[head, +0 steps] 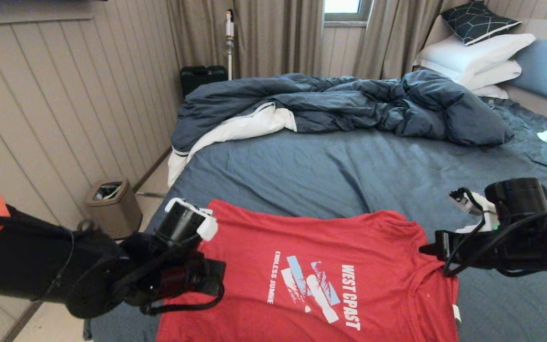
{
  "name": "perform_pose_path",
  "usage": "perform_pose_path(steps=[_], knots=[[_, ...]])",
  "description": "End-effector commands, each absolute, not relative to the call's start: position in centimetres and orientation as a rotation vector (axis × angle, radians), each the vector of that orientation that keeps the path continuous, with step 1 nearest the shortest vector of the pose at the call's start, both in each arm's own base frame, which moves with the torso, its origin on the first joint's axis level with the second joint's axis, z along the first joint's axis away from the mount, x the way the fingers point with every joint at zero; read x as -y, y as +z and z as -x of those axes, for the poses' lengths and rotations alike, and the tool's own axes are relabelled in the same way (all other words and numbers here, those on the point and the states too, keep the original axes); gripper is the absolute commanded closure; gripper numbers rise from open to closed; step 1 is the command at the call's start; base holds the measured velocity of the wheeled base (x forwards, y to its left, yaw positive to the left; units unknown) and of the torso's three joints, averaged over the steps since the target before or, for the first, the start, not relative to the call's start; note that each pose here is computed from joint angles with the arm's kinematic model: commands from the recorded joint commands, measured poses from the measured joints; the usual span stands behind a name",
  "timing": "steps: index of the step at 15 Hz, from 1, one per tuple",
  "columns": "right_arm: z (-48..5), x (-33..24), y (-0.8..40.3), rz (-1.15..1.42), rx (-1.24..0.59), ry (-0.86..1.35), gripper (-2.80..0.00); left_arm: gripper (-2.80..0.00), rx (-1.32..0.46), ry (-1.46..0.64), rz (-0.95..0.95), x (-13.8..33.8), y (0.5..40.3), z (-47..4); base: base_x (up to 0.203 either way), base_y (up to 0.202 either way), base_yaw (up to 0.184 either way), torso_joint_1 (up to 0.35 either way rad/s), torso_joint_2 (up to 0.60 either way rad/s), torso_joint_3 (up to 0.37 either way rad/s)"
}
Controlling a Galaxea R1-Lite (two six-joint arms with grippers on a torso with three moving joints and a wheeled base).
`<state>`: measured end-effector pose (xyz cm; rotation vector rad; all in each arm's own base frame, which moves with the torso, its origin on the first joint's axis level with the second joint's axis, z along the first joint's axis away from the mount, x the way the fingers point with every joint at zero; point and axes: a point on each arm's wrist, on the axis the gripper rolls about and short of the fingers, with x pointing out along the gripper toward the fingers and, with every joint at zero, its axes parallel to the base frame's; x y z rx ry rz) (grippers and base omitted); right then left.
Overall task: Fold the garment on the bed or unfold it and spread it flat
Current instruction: Unford the red T-shirt
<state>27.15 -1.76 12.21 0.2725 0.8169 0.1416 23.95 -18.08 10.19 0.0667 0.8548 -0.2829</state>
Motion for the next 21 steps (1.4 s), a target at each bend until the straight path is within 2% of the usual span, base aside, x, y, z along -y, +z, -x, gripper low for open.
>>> perform_pose_path(steps=[1,7,11,21], knots=[[-27.1,2.8,12.7,-0.278,-0.793,0.112,-2.80,0.00,-0.830,-0.224,-0.020,17.1,11.1,-26.0,0.000,0.000,0.000,0.000,0.00,0.000],[-28.7,5.1,11.7,-0.253,-0.818,0.069,-2.80,0.00,-0.860,-0.094,0.084,14.0,10.7,-26.8,0.000,0.000,0.000,0.000,0.00,0.000],[-30.7,5.8,9.7,-0.274,-0.869,0.057,-2.80,0.00,-0.857,-0.091,0.095,14.0,10.7,-26.9,0.000,0.000,0.000,0.000,0.00,0.000],[-33.0,5.6,8.4,-0.268,-0.889,0.070,-2.80,0.00,-0.865,-0.078,0.106,13.6,10.5,-26.7,0.000,0.000,0.000,0.000,0.00,0.000]])
